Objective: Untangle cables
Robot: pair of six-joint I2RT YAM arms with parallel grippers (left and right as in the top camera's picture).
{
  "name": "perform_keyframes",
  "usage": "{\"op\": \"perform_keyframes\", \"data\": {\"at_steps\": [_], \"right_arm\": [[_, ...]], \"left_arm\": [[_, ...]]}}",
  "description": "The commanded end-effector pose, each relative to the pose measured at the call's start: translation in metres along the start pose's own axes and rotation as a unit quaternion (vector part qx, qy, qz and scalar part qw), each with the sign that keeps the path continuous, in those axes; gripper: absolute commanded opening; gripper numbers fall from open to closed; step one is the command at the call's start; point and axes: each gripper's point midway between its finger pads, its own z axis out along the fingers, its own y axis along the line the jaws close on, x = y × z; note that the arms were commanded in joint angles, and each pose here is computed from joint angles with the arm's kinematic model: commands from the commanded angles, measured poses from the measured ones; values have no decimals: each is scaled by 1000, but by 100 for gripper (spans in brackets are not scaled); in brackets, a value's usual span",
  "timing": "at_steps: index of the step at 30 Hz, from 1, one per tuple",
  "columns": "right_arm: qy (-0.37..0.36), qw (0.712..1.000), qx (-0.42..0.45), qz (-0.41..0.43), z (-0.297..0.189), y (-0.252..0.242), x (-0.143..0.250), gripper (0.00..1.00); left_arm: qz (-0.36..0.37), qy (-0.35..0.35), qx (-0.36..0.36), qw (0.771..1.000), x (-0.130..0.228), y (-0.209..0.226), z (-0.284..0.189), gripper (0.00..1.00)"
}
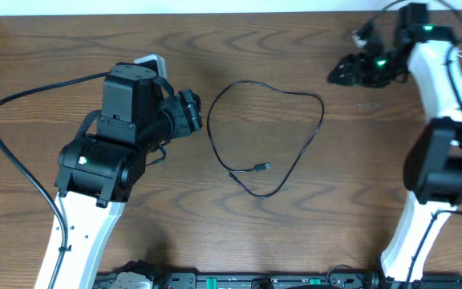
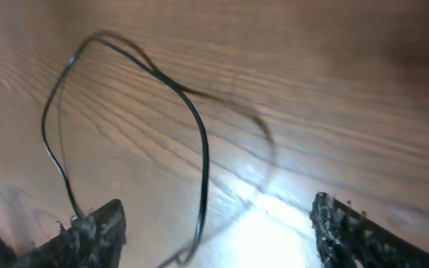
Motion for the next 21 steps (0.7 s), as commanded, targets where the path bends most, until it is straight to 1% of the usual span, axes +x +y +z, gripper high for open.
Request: {"op": "perform_keyframes", "data": {"at_steps": [1, 5, 7, 8, 9, 10, 11, 12, 13, 16, 18, 21], "right_arm": [[36, 998, -49, -8, 47, 8, 11, 69], [64, 995, -77, -9, 81, 18, 22, 63], [70, 994, -87, -12, 91, 23, 24, 58], [73, 993, -89, -13, 97, 25, 26, 53], [74, 993, -89, -11, 99, 27, 25, 49], [73, 993, -89, -9, 104, 30, 24, 37], [73, 994, -85, -10, 106, 32, 24, 30], [72, 994, -82, -9, 108, 33, 23, 26], [71, 994, -79, -7, 109, 34, 22, 18], [73, 995, -61, 6, 111, 30, 22, 1], [69, 996, -60, 10, 105, 29, 19, 1], [48, 997, -58, 7, 84, 37, 9, 1]], "left_arm": [[9, -8, -5, 1000, -4, 2, -5, 75], [9, -6, -6, 1000, -3, 2, -4, 75], [8, -2, -8, 1000, -1, 3, -4, 75], [8, -1, -8, 1000, 0, 4, -3, 75], [8, 1, -9, 1000, 0, 4, -3, 75], [8, 2, -10, 1000, 1, 5, -2, 75], [8, 3, -10, 1000, 2, 5, -2, 75], [8, 3, -10, 1000, 2, 5, -2, 75], [8, 3, -11, 1000, 2, 5, -1, 75], [8, 3, -11, 1000, 2, 5, -1, 75], [8, 3, -11, 1000, 2, 5, -1, 75], [8, 3, -10, 1000, 2, 5, -1, 75]]}}
